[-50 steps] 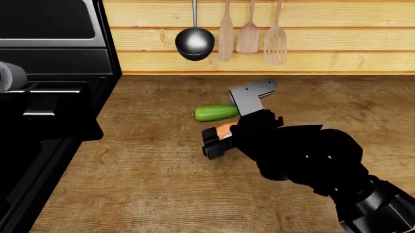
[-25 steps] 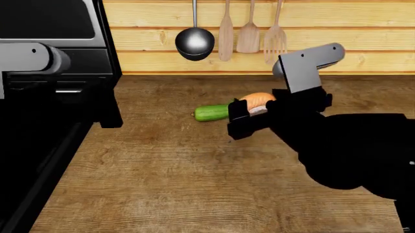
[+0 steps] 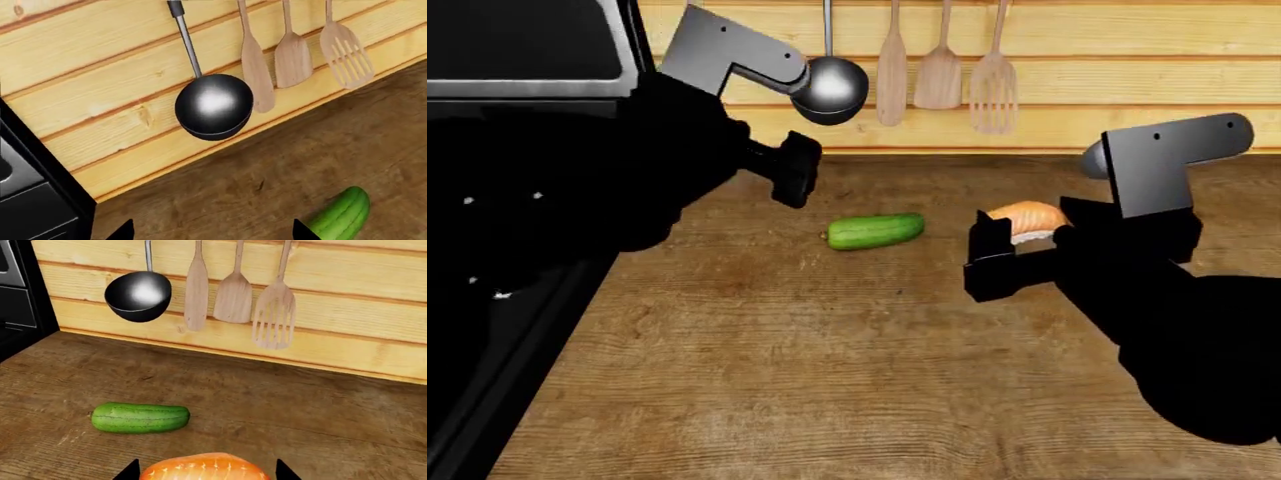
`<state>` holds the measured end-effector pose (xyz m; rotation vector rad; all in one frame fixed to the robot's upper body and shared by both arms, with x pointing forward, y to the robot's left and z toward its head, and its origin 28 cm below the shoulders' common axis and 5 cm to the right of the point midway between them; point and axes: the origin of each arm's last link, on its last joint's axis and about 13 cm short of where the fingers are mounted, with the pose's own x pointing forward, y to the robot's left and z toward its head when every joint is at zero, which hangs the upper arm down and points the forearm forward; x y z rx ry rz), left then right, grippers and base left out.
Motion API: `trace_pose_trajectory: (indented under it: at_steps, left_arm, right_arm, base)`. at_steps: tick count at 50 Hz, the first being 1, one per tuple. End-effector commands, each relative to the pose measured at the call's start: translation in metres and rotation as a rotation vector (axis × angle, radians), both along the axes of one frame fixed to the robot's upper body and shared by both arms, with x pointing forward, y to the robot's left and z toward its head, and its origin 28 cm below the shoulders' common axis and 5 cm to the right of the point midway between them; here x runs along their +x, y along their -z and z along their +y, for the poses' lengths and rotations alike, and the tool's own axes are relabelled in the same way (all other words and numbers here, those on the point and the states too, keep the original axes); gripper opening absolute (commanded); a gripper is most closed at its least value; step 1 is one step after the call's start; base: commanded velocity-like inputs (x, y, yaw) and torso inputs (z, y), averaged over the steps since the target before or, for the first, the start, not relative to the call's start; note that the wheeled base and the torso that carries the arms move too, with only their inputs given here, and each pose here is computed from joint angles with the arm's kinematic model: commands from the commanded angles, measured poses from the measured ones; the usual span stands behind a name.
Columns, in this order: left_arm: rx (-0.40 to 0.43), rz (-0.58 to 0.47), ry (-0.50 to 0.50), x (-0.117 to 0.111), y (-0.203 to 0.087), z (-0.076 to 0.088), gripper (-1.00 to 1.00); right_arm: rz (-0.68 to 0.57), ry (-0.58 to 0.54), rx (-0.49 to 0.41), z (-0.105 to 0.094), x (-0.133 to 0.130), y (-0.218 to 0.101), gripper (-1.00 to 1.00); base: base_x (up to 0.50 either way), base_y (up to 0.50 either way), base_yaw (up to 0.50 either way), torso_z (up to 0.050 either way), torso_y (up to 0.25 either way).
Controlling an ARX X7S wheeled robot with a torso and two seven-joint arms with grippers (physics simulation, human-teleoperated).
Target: Place both pans onto different burners. Then place the cucumber and the sushi on different pans.
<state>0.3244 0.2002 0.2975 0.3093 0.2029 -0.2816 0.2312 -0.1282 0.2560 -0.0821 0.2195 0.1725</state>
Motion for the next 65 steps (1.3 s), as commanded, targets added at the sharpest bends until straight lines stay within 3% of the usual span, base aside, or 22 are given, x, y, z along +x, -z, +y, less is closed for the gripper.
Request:
trace_pose_trajectory:
  at_steps: [1,5,12,37,48,65]
  left_arm:
    - [0.146,0.058,0.213,0.022,0.004,-0.024,1.00]
    - [0.199,0.072,0.315,0.013,0.009,-0.030,1.00]
    - [0.213,0.103,0.352,0.015,0.018,-0.037,1.00]
    - [0.282,0.202,0.331,0.058,0.057,-0.069,1.00]
    - [0.216,0.269,0.305,0.067,0.070,-0.070,1.00]
    - [0.184,0.268,0.285,0.072,0.071,-0.069,1.00]
  right_arm:
    - [-0.002,0.017,0.000,-0.007,-0.001,0.004,-1.00]
    - [-0.005,0.009,0.010,-0.006,-0.001,0.004,-1.00]
    - [-0.001,0.002,0.010,-0.005,-0.001,0.005,-1.00]
    - [0.011,-0.001,0.017,-0.005,-0.001,0.012,-1.00]
    - [0.019,-0.006,0.023,-0.005,-0.001,0.015,-1.00]
    - [0.023,-0.009,0.026,-0.005,0.000,0.017,-1.00]
  base:
    - [0.00,0.00,0.00,0.000,0.000]
    - [0.00,0.00,0.00,0.000,0.000]
    - [0.00,0.00,0.00,0.000,0.000]
    - [0.00,0.00,0.00,0.000,0.000]
    - [0.00,0.00,0.00,0.000,0.000]
    - [0.00,0.00,0.00,0.000,-0.008]
